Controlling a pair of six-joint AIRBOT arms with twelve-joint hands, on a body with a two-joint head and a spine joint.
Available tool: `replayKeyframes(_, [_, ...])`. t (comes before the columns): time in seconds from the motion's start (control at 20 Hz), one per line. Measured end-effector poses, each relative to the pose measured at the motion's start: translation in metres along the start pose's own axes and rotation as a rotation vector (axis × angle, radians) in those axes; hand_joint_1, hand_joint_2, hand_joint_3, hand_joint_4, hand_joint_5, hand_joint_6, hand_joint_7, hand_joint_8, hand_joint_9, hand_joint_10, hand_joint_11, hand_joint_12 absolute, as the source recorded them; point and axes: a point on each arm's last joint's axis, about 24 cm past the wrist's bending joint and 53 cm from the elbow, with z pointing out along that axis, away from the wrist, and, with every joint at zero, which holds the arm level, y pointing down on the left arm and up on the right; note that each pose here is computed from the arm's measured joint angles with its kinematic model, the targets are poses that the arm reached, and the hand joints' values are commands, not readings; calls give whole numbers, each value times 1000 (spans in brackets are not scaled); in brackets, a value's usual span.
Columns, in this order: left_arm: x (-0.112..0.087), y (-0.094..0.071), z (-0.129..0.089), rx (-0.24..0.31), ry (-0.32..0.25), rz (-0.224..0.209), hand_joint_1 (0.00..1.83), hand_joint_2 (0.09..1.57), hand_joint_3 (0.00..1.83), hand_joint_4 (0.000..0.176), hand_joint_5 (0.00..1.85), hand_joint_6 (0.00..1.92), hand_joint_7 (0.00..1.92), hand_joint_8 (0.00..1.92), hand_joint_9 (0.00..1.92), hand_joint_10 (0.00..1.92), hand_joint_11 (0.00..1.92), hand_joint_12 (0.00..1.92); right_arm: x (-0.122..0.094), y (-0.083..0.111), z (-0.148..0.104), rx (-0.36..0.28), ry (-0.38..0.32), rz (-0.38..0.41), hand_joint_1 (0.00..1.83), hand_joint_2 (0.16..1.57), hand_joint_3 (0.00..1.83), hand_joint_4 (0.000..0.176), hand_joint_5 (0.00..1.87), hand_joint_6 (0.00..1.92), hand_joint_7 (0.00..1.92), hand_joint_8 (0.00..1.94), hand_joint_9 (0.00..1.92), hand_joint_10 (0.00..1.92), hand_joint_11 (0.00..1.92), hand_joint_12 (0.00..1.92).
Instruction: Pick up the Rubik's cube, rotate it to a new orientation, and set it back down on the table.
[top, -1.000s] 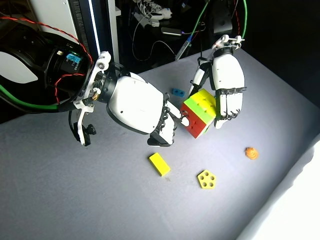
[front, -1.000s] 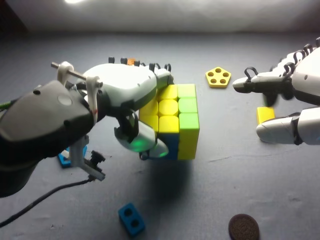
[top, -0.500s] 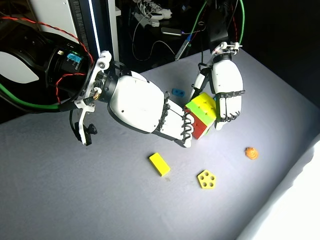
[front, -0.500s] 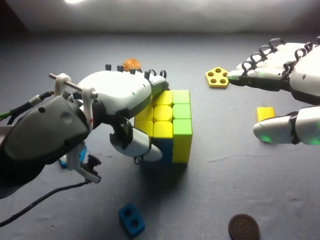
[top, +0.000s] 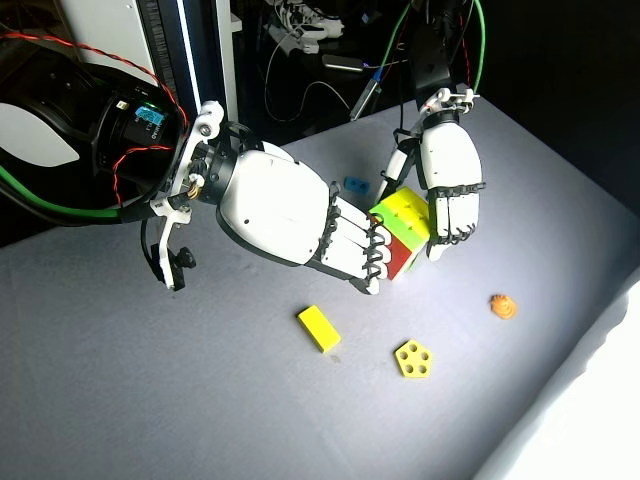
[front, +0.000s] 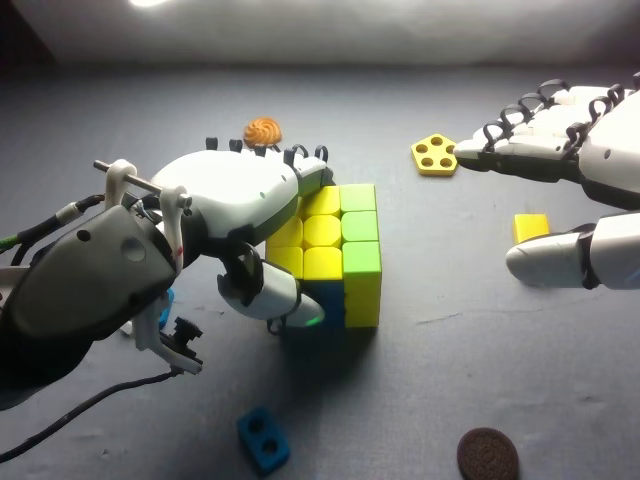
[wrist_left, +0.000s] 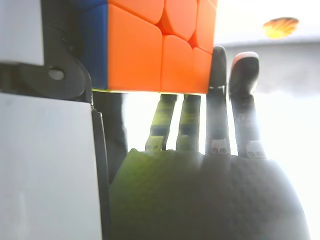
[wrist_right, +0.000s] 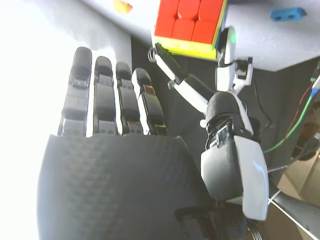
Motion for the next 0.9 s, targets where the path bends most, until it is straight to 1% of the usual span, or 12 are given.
replayKeyframes(0.05, [1, 1, -1, -3, -3, 1, 852, 1208, 0, 0, 199, 740, 319, 814, 273, 1241, 97, 1683, 1, 0, 0, 2, 5, 0, 31, 1246, 0, 0, 82, 7, 127, 9, 144, 43, 0, 592])
replayKeyframes(0.1, [1, 2, -1, -4, -4, 1, 851, 1113, 0, 0, 252, 438, 406, 426, 353, 852, 61, 1512, 4, -2, 0, 8, 14, 1, 31, 1248, 1, 0, 75, 4, 121, 6, 148, 44, 0, 591])
replayKeyframes(0.15, [1, 2, -1, -4, -4, 3, 776, 1067, 0, 0, 247, 198, 391, 154, 374, 489, 11, 1330, 6, -2, 1, 12, 22, 2, 19, 1252, 2, 0, 67, 1, 112, 2, 142, 37, 0, 559])
replayKeyframes(0.2, [1, 1, -1, -2, -5, 7, 741, 1039, 0, 0, 239, 72, 349, 38, 356, 241, 1, 1162, 8, -3, 1, 16, 30, 2, 19, 1253, 2, 0, 71, 2, 118, 4, 140, 35, 0, 552])
replayKeyframes(0.25, [0, 0, -1, 0, -8, 12, 641, 1011, 0, 18, 184, 18, 257, 7, 271, 103, 0, 872, 9, -4, 1, 18, 34, 3, 28, 1248, 0, 0, 76, 4, 126, 4, 141, 33, 0, 523])
replayKeyframes(0.3, [0, 0, -1, 0, -8, 12, 537, 1004, 0, 26, 112, 3, 172, 1, 191, 38, 0, 700, 10, -4, 1, 19, 37, 2, 40, 1244, 0, 0, 73, 2, 130, 4, 142, 32, 0, 516])
replayKeyframes(0.4, [2, 1, -1, -4, 1, 2, 463, 976, 0, 39, 13, 0, 73, 0, 107, 2, 0, 576, 10, -4, 1, 19, 37, 3, 36, 1245, 0, 0, 76, 3, 143, 5, 149, 30, 0, 573])
replayKeyframes(0.45, [6, 0, -2, -3, 13, -6, 421, 939, 0, 53, 0, 0, 5, 0, 28, 6, 0, 400, 9, -4, 1, 19, 36, 3, 34, 1244, 0, 0, 91, 9, 144, 4, 154, 31, 0, 582])
replayKeyframes(0.5, [7, 0, -2, -3, 14, -7, 389, 915, 0, 57, 0, 0, 0, 0, 5, 0, 0, 346, 9, -4, 1, 19, 36, 3, 34, 1244, 0, 0, 90, 8, 156, 9, 155, 31, 0, 579])
replayKeyframes(0.7, [6, -4, -6, -6, 18, -16, 340, 830, 0, 88, 0, 0, 0, 0, 0, 0, 0, 292, 8, -3, 1, 15, 30, 2, 42, 1239, 0, 0, 80, 2, 141, 1, 152, 23, 0, 514])
replayKeyframes(0.85, [-4, -8, -9, -12, 6, -9, 341, 817, 0, 99, 0, 0, 0, 0, 0, 0, 0, 283, 7, 0, 1, -4, 10, -18, 65, 1230, 0, 0, 82, 2, 138, 0, 154, 21, 0, 544])
replayKeyframes(0.9, [-8, -10, -9, -10, 3, -5, 327, 815, 0, 94, 0, 0, 0, 0, 0, 0, 0, 281, 7, 1, 1, -12, 1, -21, 62, 1233, 0, 0, 74, 0, 135, 0, 153, 20, 0, 544])
